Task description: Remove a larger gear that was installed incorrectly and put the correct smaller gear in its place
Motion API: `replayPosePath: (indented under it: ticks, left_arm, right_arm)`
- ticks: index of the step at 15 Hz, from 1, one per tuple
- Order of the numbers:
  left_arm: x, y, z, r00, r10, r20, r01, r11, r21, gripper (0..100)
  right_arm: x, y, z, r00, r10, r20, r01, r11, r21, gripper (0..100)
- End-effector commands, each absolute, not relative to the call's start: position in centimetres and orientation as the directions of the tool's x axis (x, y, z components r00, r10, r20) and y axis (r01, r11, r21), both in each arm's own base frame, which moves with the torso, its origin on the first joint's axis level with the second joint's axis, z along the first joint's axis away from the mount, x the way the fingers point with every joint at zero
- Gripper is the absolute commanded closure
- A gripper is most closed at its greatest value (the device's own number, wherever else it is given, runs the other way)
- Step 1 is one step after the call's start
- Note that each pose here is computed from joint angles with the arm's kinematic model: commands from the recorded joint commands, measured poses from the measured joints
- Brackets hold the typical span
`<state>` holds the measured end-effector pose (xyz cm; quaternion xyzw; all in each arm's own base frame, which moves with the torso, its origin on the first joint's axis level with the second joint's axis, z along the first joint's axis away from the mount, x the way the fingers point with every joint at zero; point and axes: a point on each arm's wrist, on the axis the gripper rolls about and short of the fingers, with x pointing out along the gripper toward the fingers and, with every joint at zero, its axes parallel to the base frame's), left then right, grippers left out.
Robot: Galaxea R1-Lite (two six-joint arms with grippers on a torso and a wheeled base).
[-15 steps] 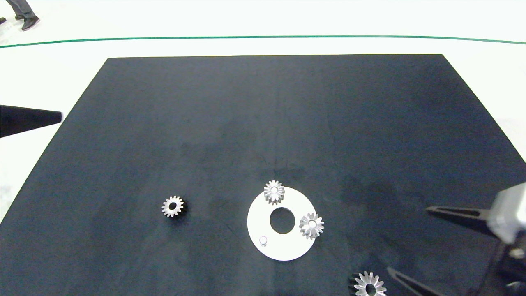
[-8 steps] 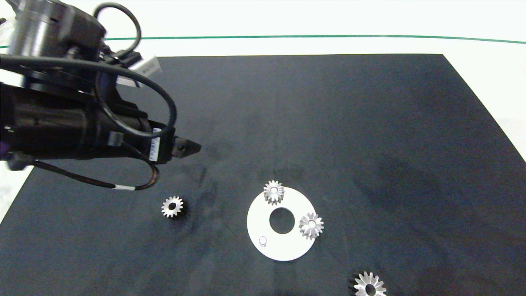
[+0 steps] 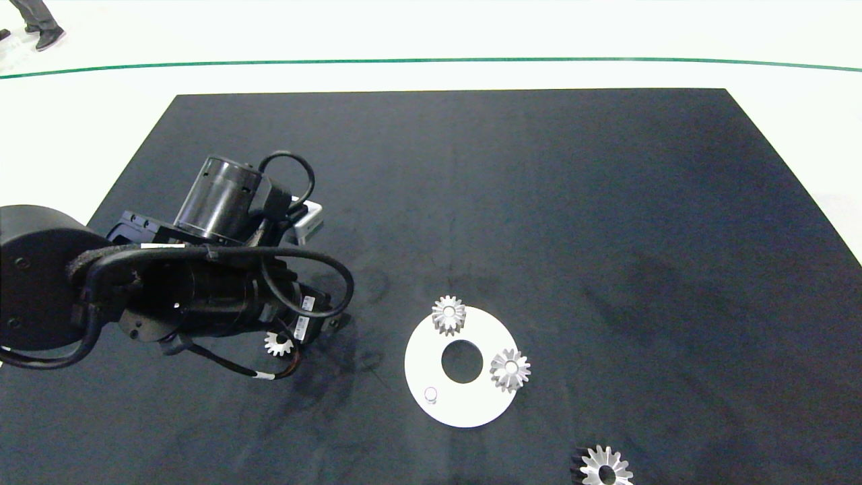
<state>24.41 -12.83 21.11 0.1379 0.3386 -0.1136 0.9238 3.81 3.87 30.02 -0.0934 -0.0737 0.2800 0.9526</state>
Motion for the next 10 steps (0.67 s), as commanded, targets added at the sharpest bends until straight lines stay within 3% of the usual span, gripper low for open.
replayPosePath:
  ticks: [1, 4, 10]
  left_arm:
    - [23.8, -11.4, 20.6, 0.738, -0.083, -0.67, 0.277, 0.942, 0.189, 0]
    - [23.2, -9.8, 20.1, 0.742, -0.049, -0.668, 0.26, 0.94, 0.22, 0]
    - [22.2, -9.2, 18.7, 0.725, -0.064, -0.685, 0.275, 0.94, 0.203, 10]
  right_arm:
    - [3.9, 4.0, 29.9, 0.834, 0.546, 0.082, -0.519, 0.825, -0.223, 0]
    - [3.9, 4.0, 29.9, 0.834, 0.546, 0.079, -0.519, 0.825, -0.224, 0]
    - [3.9, 4.0, 29.8, 0.834, 0.547, 0.078, -0.52, 0.824, -0.225, 0]
